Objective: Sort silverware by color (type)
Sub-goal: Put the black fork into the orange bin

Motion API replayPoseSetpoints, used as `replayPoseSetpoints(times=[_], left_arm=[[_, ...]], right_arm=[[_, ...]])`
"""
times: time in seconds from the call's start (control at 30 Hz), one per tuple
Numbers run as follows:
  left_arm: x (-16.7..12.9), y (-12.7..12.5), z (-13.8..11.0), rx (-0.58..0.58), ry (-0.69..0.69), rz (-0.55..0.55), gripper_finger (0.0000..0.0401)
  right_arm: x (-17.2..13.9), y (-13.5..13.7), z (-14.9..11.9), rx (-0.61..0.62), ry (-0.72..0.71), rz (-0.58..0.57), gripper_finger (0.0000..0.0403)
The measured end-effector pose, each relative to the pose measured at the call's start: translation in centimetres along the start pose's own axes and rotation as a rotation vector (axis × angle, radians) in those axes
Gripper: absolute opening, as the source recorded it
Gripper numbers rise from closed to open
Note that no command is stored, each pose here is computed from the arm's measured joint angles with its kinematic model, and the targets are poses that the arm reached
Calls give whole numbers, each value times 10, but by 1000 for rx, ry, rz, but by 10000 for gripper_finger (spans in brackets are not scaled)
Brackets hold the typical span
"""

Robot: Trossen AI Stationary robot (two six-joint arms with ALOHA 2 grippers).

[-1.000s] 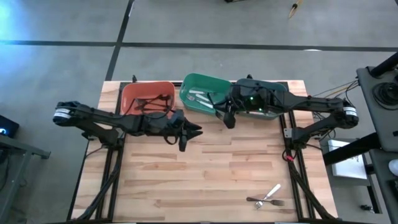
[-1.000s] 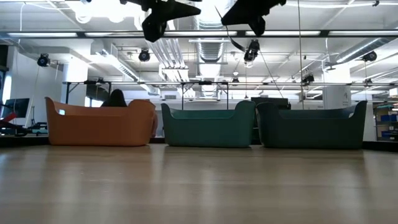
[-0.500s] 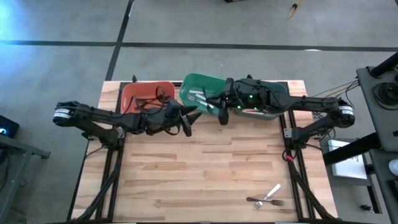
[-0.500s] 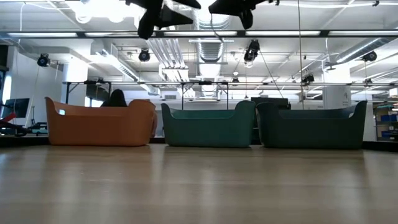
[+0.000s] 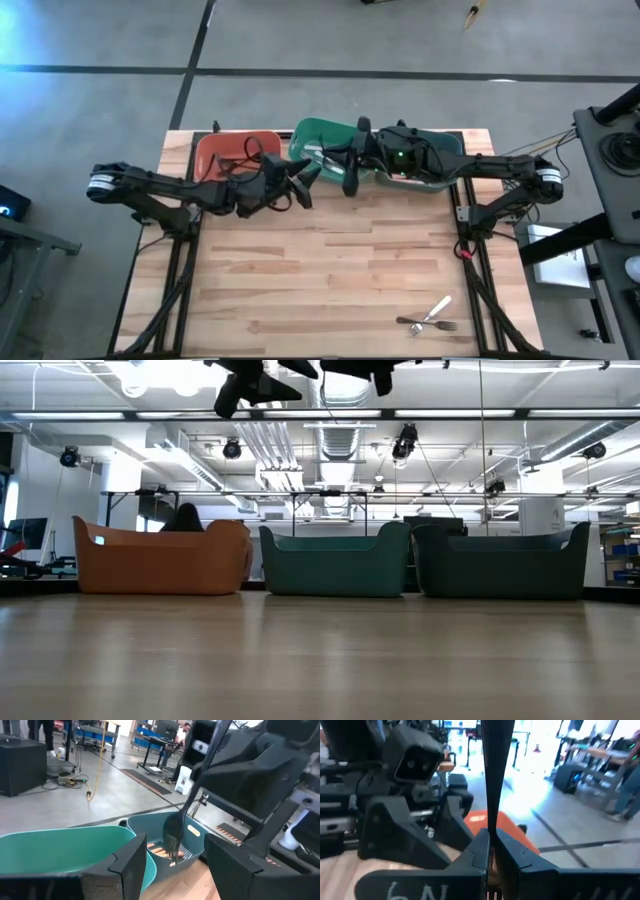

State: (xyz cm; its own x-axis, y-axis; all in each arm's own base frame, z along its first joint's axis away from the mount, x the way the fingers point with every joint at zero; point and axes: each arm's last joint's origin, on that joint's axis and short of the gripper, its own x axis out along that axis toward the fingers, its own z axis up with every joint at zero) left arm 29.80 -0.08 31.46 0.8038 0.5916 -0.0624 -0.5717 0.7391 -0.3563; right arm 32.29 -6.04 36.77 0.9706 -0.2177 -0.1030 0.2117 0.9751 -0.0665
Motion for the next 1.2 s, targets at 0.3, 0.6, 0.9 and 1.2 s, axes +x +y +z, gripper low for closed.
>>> replayPoseSetpoints(times=[0.3,0.6,0.9,1.2], left_arm=[[16,-10,-4,38,6,10,182],[36,-12,-2,110,-36,134,160],[40,-7,3,116,-45,150,108],[40,-7,3,133,-39,143,6]], right_arm=[[0,-1,3,-51,-26,-36,9],[0,2,3,-52,-31,-21,9],[-1,3,4,-72,-35,-2,9],[-1,2,4,-95,-34,-11,13]])
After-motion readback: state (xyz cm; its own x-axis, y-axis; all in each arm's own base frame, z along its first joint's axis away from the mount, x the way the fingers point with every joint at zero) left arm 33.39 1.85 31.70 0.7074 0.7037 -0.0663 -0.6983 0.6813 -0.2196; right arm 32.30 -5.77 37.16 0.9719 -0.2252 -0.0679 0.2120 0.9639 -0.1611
